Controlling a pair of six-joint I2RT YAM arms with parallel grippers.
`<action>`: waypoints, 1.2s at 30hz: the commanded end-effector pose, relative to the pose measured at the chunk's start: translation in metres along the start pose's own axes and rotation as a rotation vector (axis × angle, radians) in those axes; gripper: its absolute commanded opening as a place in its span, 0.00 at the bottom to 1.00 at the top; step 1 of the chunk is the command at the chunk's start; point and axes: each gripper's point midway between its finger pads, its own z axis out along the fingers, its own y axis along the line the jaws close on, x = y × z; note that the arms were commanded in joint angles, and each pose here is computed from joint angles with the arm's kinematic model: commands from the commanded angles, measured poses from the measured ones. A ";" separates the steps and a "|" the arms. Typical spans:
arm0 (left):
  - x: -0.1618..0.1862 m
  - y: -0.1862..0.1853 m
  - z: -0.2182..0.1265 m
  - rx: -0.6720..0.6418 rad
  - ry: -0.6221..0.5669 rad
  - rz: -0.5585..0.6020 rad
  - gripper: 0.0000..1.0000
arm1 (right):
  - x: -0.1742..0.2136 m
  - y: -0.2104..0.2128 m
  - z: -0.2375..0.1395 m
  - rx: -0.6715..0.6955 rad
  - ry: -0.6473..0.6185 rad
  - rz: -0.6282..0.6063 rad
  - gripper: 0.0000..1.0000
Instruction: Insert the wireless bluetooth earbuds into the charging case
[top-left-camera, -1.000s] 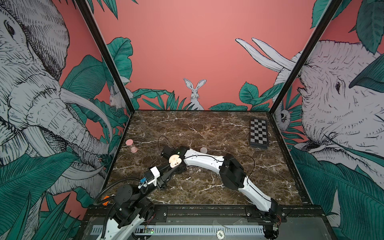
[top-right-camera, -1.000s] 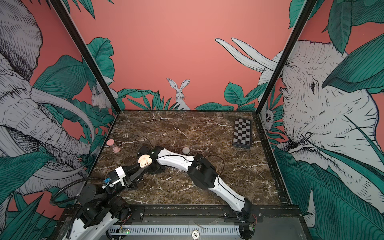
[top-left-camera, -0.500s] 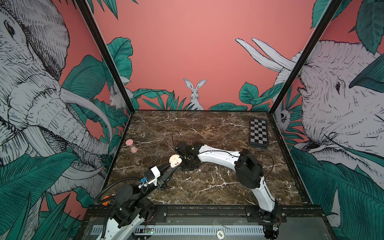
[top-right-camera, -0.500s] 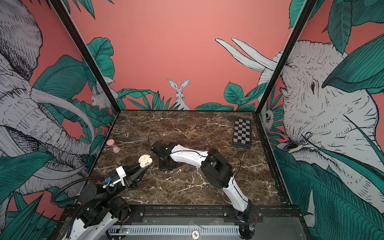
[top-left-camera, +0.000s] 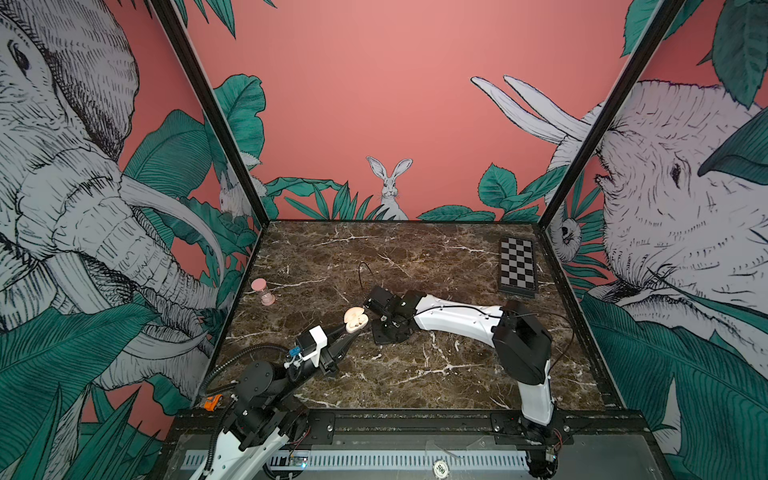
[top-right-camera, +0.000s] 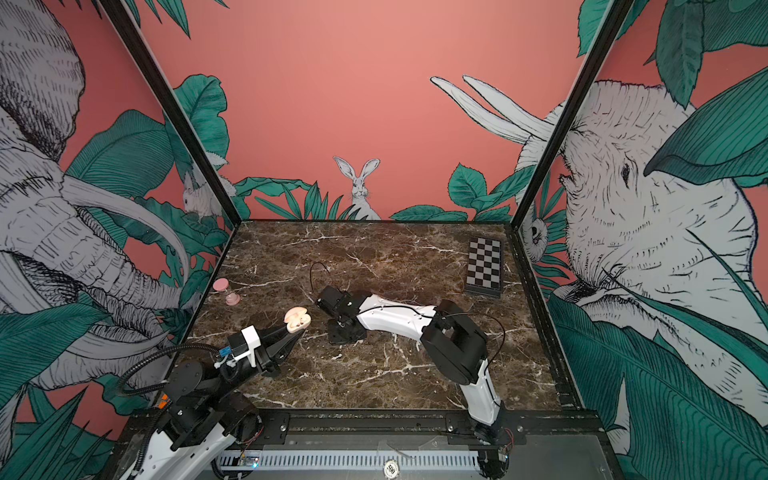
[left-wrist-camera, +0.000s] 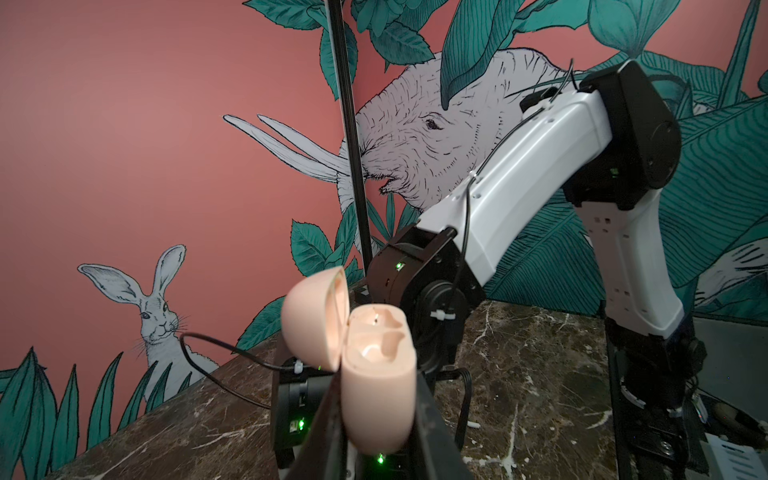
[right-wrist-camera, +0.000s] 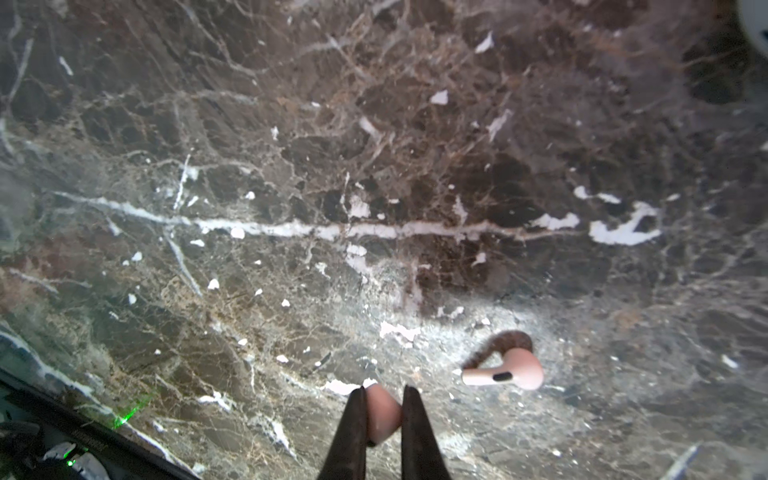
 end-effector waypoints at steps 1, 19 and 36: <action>-0.016 -0.001 0.002 0.015 -0.045 -0.043 0.00 | -0.013 0.006 -0.021 -0.042 -0.084 -0.029 0.12; 0.010 0.016 0.015 -0.049 -0.052 -0.456 0.00 | 0.012 -0.042 -0.050 -0.047 -0.129 -0.045 0.12; 0.074 0.000 0.037 -0.094 0.045 -0.467 0.00 | 0.018 -0.062 -0.093 -0.039 -0.246 -0.124 0.12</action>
